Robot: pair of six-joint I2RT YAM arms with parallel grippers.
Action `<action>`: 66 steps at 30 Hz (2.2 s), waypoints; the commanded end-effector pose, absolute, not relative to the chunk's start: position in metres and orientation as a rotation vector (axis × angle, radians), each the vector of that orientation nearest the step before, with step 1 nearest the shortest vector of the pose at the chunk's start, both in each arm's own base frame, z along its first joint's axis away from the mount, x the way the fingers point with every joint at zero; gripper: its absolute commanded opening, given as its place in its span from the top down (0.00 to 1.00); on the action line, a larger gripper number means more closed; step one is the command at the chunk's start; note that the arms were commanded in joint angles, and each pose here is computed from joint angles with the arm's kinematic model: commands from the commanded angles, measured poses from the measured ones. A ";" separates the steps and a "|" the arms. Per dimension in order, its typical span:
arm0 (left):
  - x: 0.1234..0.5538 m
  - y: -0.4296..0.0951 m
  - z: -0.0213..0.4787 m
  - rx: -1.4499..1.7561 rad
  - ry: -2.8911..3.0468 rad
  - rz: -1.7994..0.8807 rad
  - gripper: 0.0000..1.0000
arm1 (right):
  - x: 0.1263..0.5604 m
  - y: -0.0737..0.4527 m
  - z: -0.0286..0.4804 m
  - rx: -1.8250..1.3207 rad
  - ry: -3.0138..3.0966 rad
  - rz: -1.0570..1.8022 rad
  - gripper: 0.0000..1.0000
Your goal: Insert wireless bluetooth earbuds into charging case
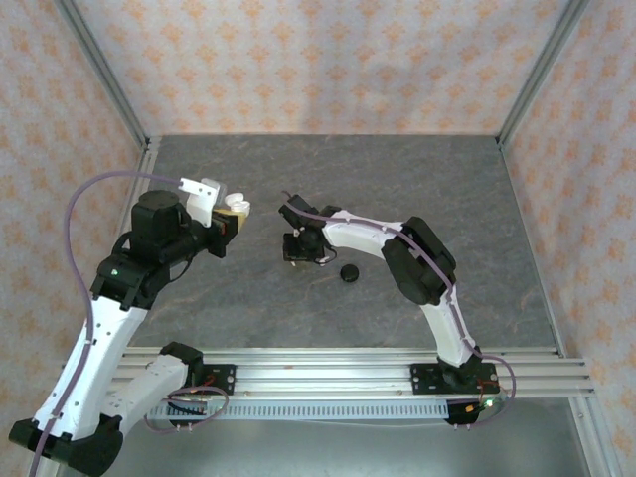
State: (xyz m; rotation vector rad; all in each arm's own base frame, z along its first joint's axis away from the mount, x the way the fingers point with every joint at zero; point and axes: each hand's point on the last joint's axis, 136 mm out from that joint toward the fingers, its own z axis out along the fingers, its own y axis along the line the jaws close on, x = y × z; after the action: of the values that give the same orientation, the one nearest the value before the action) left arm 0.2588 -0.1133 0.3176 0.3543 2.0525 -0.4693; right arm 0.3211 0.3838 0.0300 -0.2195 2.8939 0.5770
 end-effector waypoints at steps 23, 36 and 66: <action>0.245 -0.132 0.315 0.478 1.981 -0.589 1.00 | 0.319 0.361 0.060 -0.264 3.076 0.394 0.60; 0.243 -0.131 0.311 0.473 1.999 -0.587 1.00 | 0.314 0.364 0.036 -0.109 3.157 0.391 0.60; 0.237 -0.129 0.303 0.431 2.017 -0.609 1.00 | 0.321 0.381 0.020 -0.162 3.168 0.442 0.69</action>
State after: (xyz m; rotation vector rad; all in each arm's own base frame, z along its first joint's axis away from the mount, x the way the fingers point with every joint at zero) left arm 0.2371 -0.1298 0.2998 0.4497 2.0350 -0.5966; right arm 0.3139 0.3701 0.0281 -0.1255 3.1909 0.4077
